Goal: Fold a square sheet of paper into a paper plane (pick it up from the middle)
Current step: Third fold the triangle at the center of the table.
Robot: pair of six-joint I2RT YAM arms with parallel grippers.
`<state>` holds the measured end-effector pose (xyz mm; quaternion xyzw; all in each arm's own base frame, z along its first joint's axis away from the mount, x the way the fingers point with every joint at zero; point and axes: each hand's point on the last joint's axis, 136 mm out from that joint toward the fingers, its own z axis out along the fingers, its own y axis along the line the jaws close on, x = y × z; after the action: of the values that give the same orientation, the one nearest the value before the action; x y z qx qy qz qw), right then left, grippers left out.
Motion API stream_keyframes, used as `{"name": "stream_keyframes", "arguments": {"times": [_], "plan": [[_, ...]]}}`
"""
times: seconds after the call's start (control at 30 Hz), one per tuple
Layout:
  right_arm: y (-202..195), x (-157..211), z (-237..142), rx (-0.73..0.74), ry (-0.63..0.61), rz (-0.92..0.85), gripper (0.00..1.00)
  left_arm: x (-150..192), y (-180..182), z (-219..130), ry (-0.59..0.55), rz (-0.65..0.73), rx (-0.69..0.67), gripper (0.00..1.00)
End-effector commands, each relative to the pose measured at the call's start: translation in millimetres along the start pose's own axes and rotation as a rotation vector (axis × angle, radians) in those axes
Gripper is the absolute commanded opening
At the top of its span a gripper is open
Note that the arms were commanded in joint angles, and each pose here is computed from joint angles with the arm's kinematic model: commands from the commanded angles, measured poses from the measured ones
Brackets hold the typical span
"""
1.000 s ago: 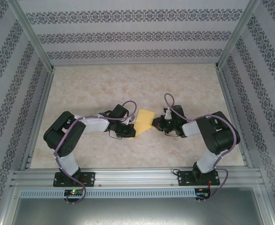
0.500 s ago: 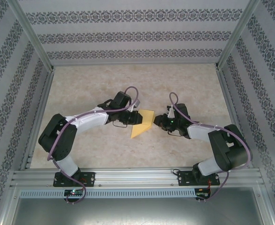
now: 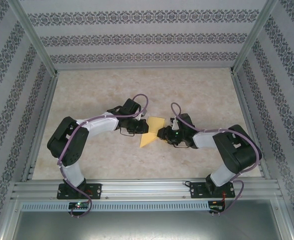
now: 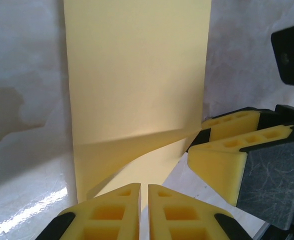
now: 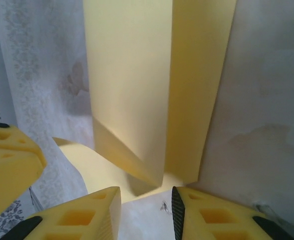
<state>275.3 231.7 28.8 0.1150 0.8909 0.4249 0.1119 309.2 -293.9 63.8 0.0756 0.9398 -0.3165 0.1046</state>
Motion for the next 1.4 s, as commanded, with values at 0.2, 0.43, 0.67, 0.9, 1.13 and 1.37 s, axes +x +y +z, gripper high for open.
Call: {"name": "stream_keyframes", "arguments": {"times": [0.2, 0.43, 0.67, 0.9, 1.13, 1.37], "plan": [[27.0, -10.0, 10.7, -0.069, -0.007, -0.058, 0.33, 12.9, 26.6, 12.2, 0.043, -0.009, -0.082, 0.12], [24.8, -6.6, 13.0, -0.061, 0.014, -0.114, 0.33, 16.2, 33.6, 22.0, 0.065, -0.014, -0.092, 0.12], [22.9, -6.9, 22.8, -0.055, 0.043, -0.131, 0.32, 17.0, 37.7, 25.5, 0.070, -0.012, -0.104, 0.12], [20.4, -7.7, 31.8, -0.051, 0.064, -0.119, 0.29, 18.1, 36.1, 26.8, 0.062, -0.010, -0.084, 0.13], [14.3, -7.6, 34.2, -0.039, 0.058, -0.107, 0.21, 15.3, 28.9, 19.2, 0.050, 0.017, -0.072, 0.15], [16.2, -8.1, 31.7, -0.037, 0.050, -0.086, 0.05, 10.0, 16.5, -6.0, -0.038, 0.081, -0.072, 0.29]]}}
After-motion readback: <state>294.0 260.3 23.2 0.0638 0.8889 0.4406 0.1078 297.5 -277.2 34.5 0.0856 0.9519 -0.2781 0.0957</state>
